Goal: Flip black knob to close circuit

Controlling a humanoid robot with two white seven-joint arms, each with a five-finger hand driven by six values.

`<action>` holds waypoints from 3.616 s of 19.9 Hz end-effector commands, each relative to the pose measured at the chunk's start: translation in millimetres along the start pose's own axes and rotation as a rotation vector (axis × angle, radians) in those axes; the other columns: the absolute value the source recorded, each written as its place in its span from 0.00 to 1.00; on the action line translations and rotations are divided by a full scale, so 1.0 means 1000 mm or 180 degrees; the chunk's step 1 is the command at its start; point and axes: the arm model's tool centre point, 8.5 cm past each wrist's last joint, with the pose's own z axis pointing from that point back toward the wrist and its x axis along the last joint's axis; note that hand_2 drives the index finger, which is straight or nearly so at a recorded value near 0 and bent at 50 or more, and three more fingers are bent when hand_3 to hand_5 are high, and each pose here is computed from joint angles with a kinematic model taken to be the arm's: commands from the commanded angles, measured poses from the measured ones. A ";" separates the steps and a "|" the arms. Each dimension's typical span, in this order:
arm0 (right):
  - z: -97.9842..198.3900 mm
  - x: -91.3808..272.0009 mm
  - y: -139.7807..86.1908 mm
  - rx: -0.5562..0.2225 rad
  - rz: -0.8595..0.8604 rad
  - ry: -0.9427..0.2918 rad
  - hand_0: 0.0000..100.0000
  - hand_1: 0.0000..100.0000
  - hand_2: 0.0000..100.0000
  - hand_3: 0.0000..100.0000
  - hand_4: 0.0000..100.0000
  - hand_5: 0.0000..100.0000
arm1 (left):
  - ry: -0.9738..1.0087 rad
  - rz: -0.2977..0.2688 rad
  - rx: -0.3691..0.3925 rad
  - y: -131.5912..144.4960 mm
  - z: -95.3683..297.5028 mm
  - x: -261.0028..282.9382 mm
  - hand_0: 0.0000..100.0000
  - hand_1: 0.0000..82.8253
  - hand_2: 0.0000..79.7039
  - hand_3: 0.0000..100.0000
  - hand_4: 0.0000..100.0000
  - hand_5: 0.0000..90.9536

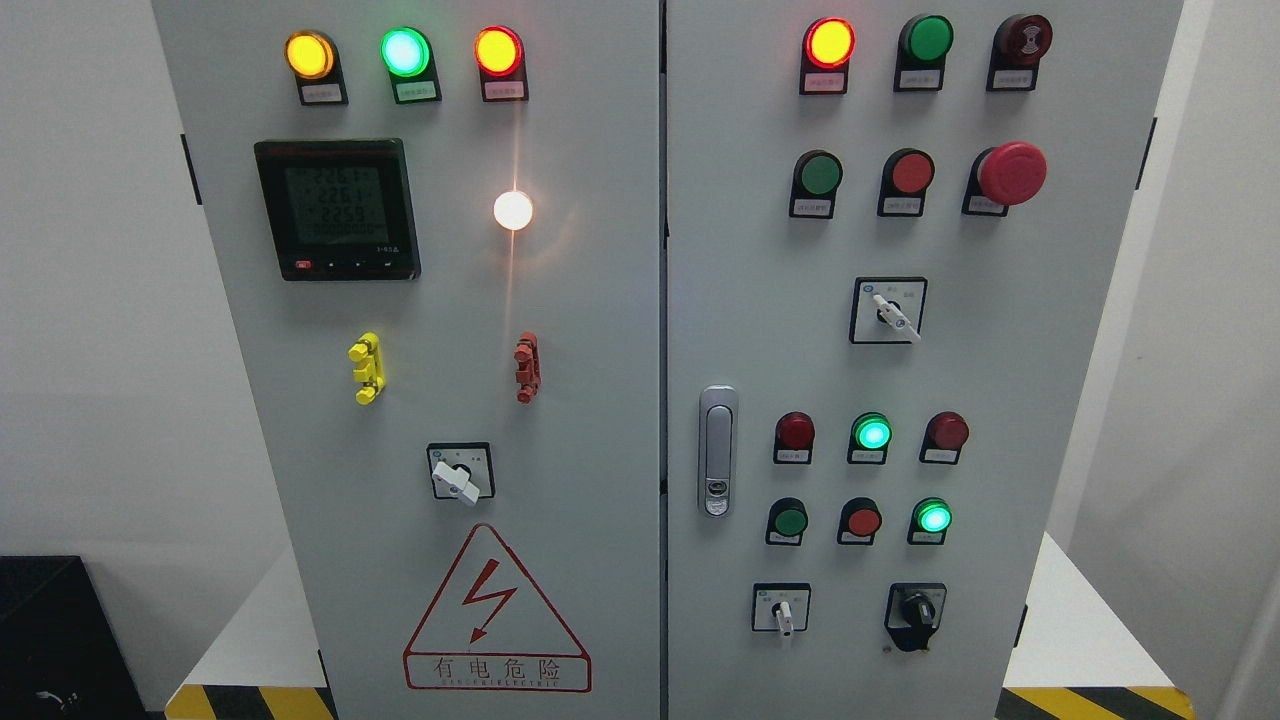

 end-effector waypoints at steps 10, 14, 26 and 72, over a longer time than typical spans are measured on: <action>-0.001 0.009 -0.003 -0.0014 -0.0094 -0.0068 0.00 0.19 0.00 0.02 0.00 0.00 | -0.0007 0.0008 -0.0010 -0.002 0.000 -0.006 0.12 0.67 0.00 0.00 0.00 0.00; -0.003 0.032 -0.001 -0.0008 -0.0032 -0.0273 0.00 0.19 0.13 0.21 0.17 0.00 | -0.0007 0.0008 -0.0009 -0.002 0.000 -0.006 0.12 0.67 0.00 0.00 0.00 0.00; 0.002 0.136 -0.005 -0.0678 0.0886 -0.1012 0.00 0.01 0.66 0.74 0.66 0.55 | -0.0007 0.0008 -0.0010 -0.002 0.000 -0.006 0.12 0.67 0.00 0.00 0.00 0.00; 0.317 0.420 0.061 -0.3620 0.3348 -0.3459 0.00 0.00 0.89 1.00 0.88 0.92 | -0.0007 0.0008 -0.0009 -0.002 0.000 -0.006 0.12 0.67 0.00 0.00 0.00 0.00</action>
